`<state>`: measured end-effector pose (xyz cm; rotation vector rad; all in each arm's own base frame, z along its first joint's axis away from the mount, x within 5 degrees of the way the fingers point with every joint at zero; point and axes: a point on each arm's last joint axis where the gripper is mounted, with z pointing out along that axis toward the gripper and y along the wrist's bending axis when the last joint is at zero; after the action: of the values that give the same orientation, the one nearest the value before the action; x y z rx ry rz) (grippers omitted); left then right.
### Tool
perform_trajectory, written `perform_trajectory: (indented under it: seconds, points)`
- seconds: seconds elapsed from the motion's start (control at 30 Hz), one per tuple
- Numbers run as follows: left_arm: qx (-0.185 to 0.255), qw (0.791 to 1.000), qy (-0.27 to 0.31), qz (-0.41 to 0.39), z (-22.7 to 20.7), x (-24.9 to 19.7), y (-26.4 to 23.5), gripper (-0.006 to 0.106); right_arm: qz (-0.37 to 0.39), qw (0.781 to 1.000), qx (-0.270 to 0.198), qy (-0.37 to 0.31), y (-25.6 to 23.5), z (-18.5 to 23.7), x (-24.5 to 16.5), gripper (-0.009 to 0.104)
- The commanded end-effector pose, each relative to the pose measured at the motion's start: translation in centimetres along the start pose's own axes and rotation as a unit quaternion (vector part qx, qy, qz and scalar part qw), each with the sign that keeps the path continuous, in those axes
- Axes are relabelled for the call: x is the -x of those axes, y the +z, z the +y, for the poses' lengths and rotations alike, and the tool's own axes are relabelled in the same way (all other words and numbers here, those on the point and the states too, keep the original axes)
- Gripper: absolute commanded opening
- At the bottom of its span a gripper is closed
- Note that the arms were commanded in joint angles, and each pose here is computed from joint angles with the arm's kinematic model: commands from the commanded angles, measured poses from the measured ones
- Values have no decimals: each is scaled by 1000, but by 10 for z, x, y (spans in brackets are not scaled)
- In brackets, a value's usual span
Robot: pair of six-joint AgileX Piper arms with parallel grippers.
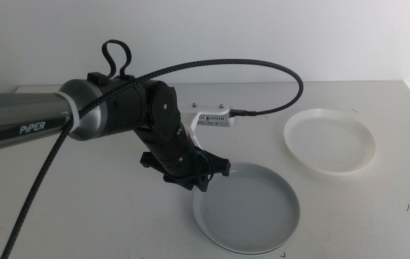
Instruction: Stack the three bowls on top of each other.
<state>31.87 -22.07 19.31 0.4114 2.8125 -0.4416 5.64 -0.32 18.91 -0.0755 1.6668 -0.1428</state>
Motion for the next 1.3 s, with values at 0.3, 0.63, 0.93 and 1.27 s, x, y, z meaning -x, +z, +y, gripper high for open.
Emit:
perform_trajectory:
  seconds: [0.3, 0.63, 0.93, 1.27]
  points:
    - [-20, 992, 75, -103, -15, 12, -70, 105, -55, 998, -8, -10, -3, -1, 11, 52]
    - [-41, 969, 161, -183, -27, -26, -191, 105, -55, 998, -8, -10, -3, -1, 11, 52]
    - [-38, 923, 266, -275, -24, -102, -299, 105, -55, 998, -8, -10, -3, -1, 11, 52]
    - [-45, 903, 269, -332, -20, -136, -335, 105, -55, 998, -8, -10, -3, -1, 11, 52]
